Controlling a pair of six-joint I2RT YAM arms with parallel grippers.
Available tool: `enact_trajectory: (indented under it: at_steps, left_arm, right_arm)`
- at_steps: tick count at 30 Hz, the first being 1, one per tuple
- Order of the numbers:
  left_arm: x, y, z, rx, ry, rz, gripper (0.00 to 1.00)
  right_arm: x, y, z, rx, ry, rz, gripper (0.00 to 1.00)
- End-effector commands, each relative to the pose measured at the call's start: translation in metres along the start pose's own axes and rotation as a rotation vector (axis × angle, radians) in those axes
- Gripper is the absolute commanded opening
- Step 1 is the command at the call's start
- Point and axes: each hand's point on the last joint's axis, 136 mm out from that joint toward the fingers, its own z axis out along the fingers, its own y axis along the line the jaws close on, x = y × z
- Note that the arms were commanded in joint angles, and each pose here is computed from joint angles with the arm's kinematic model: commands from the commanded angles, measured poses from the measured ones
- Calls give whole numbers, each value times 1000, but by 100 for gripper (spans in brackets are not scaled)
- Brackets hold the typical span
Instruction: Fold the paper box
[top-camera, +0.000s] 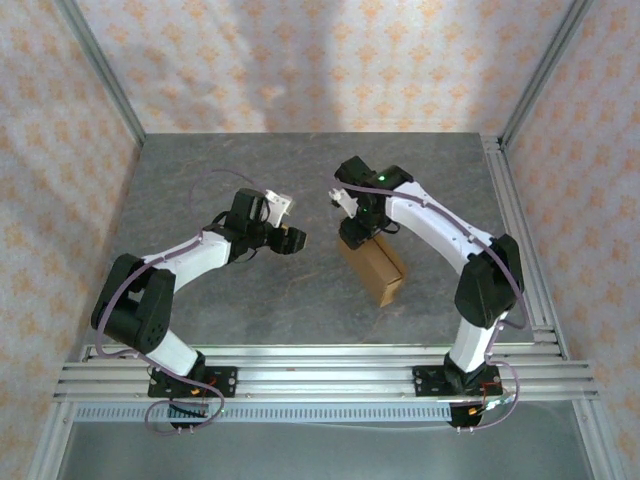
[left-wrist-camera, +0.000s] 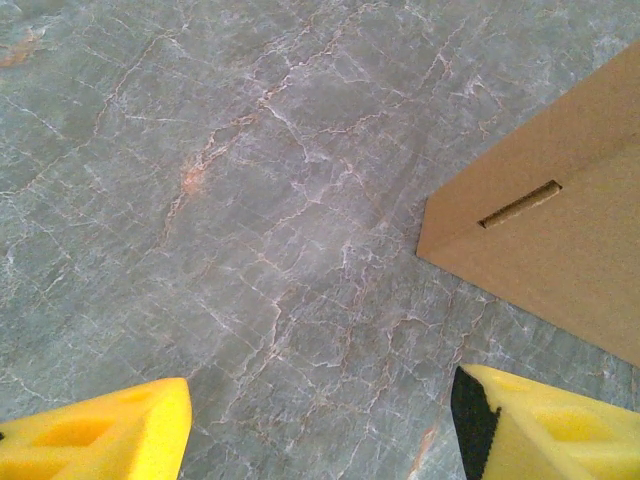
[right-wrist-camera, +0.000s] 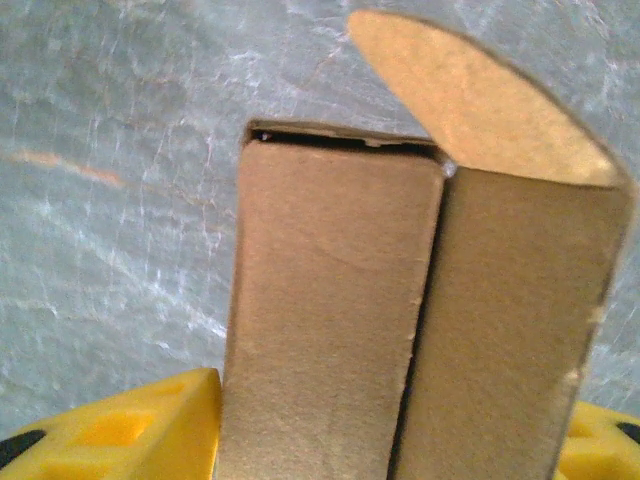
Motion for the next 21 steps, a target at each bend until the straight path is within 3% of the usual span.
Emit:
enact_trajectory:
  at_steps: [1,6,17,21]
  left_arm:
    - [-9,0,-8,5,-35,33,71]
    - [-7,-4,-9,28,-11,67,73]
    - [-8,-19,-15,106,-27,145,75]
    - [-6,-36,-17,206,-35,174,76]
  right_arm:
    - [12,13,1,-99,73,-283,58]
    - [12,4,2,-105,115,-417,53]
    - [-14,24,-1,-249,-3,-614,49]
    - [-20,33,0,-304,-7,-661,49]
